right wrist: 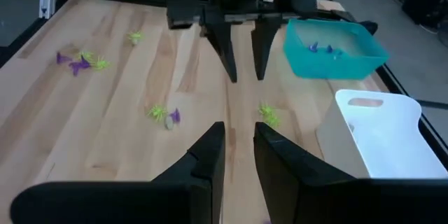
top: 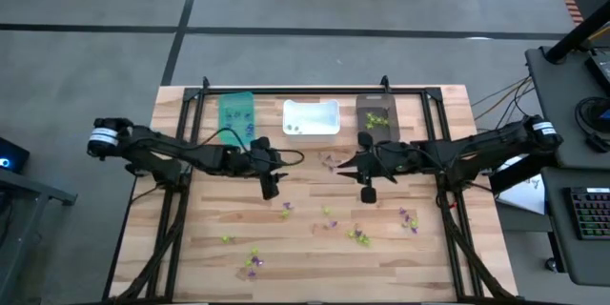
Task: Sort Halloween decoration
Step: Put the green spider toy into the black bin
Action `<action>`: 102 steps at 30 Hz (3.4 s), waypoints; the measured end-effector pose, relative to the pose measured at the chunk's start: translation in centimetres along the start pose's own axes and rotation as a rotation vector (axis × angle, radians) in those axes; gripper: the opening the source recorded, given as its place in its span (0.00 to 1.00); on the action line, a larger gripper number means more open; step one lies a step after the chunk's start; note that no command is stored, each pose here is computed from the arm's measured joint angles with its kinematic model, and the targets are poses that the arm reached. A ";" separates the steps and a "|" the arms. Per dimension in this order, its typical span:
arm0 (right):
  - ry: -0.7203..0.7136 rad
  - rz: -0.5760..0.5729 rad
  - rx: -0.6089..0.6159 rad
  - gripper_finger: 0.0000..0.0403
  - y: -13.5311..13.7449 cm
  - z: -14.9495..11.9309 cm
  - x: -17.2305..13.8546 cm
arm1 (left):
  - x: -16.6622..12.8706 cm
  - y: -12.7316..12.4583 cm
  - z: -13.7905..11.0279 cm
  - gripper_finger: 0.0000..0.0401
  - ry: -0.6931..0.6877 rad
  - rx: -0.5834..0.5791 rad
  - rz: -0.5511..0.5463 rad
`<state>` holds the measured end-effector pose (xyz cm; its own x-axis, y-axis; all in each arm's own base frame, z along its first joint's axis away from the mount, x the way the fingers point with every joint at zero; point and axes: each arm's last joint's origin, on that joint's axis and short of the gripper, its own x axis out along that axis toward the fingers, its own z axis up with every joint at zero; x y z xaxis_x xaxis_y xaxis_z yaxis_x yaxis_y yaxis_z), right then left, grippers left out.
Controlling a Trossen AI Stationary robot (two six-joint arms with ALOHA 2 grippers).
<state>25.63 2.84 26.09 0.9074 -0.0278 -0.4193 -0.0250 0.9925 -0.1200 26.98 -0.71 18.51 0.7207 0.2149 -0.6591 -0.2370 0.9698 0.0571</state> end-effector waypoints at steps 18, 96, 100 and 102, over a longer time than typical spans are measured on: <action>0.012 -0.017 -0.013 0.16 0.1 -0.4 1.1 | 4.6 -0.1 -3.5 0.38 0.186 0.121 0.223; -0.017 -0.058 -0.114 0.14 0.2 -4.0 9.5 | 1.1 -0.4 0.0 0.00 0.001 -0.264 -0.091; -0.015 -0.070 -0.100 0.14 -0.1 -5.0 10.7 | 0.9 -0.6 0.7 0.00 -0.055 -0.271 -0.142; -0.016 -0.069 -0.097 0.14 -0.3 -5.3 11.1 | 0.8 -0.7 0.9 0.00 -0.077 -0.263 -0.169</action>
<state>33.52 1.65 16.72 0.9148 -0.0934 -0.3930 -0.0016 0.9721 -0.2347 28.36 -1.08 18.63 0.8092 0.0710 -0.5833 -0.2626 0.9317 -0.2508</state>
